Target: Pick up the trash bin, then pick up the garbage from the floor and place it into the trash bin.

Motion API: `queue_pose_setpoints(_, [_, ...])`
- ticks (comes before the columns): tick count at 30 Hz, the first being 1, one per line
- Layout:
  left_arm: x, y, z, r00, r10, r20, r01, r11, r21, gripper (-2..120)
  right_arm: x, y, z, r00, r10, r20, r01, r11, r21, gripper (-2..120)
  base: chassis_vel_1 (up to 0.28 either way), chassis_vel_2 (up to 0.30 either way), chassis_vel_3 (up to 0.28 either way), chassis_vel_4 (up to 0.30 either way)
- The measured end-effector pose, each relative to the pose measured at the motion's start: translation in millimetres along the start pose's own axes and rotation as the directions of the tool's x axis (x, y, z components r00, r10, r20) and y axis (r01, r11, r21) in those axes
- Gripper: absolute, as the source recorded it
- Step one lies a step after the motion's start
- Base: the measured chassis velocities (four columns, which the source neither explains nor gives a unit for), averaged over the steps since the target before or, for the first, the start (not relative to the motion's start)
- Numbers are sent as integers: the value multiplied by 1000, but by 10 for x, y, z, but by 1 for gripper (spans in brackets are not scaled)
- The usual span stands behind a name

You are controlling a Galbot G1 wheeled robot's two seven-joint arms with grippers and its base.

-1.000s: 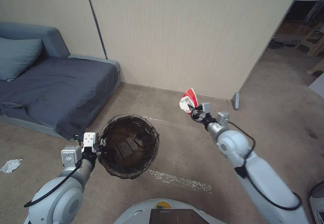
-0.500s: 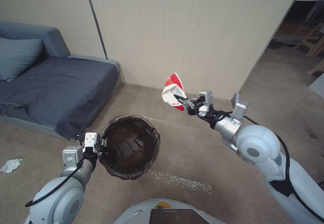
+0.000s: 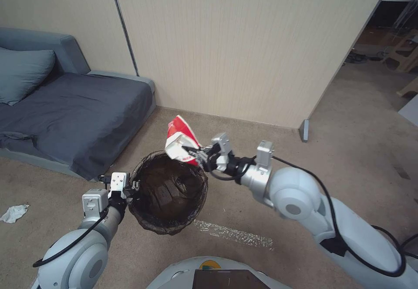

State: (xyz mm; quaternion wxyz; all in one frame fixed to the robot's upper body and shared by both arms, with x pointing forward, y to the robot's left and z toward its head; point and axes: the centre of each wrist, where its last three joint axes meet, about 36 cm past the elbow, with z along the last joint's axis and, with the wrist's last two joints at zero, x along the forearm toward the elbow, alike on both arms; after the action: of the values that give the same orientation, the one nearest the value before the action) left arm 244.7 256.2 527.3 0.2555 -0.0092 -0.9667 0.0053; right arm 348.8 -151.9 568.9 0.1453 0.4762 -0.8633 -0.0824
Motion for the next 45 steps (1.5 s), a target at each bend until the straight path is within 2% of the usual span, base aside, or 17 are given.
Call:
queue_pose_setpoints(15, [-23, -3, -60, 1000, 23, 14, -23, 1000, -11, 2, -162, 194, 283, 990, -66, -121, 62, 997, -34, 0, 0, 0, 0, 0])
queue_pose_setpoints(18, [-28, 0, -77, 999, 27, 18, -27, 1000, -10, 2, -174, 217, 315, 987, -67, -147, 64, 998, -26, 13, 0, 0, 0, 0])
queue_pose_setpoints(19, [-28, 0, -77, 999, 27, 18, -27, 1000, -10, 2, -174, 217, 315, 987, -67, -147, 64, 998, -26, 13, 0, 0, 0, 0])
queue_pose_setpoints(22, [-34, 3, -95, 999, 31, 23, -31, 1000, -7, 2, -181, 224, 324, 986, -57, -154, 54, 998, -24, 28, 0, 0, 0, 0])
queue_pose_setpoints(25, [-35, 4, -99, 999, 31, 24, -31, 999, -7, 2, -182, 225, 325, 986, -55, -155, 52, 998, -23, 30, 0, 0, 0, 0])
queue_pose_setpoints(26, [-38, 12, -112, 999, 33, 27, -33, 999, -6, 2, -185, 234, 329, 985, -55, -164, 52, 998, -22, 45, 0, 0, 0, 0])
queue_pose_setpoints(27, [-39, 14, -119, 999, 34, 29, -33, 999, -7, 2, -192, 238, 330, 984, -56, -168, 53, 998, -22, 53, 0, 0, 0, 0])
queue_pose_setpoints(28, [-39, 14, -119, 999, 34, 29, -33, 999, -7, 2, -192, 238, 330, 984, -56, -168, 53, 998, -22, 53, 0, 0, 0, 0])
queue_pose_setpoints(31, [-44, 18, -136, 999, 36, 35, -36, 999, -5, 2, -197, 241, 332, 984, -52, -169, 49, 999, -21, 67, 0, 0, 0, 0])
queue_pose_setpoints(32, [-44, 18, -136, 999, 36, 35, -36, 999, -5, 2, -197, 241, 332, 984, -52, -169, 49, 999, -21, 67, 0, 0, 0, 0])
queue_pose_setpoints(35, [-47, 21, -149, 999, 37, 39, -37, 999, -2, 2, -174, 245, 263, 987, -47, -154, 45, 999, -16, 84, 0, 0, 0, 0])
queue_pose_setpoints(36, [-47, 21, -149, 999, 37, 39, -37, 999, -2, 2, -174, 245, 263, 987, -47, -154, 45, 999, -16, 84, 0, 0, 0, 0])
queue_pose_setpoints(39, [-46, 20, -145, 999, 35, 37, -35, 999, 1, 2, -113, 241, 147, 992, -41, -119, 41, 999, 2, 96, 0, 0, 0, 0])
queue_pose_setpoints(45, [-65, 28, -131, 999, 26, 35, -25, 1000, -3, 2, 45, 129, -96, 1000, -7, -8, 7, 1000, 3, 100, 0, 0, 0, 0])
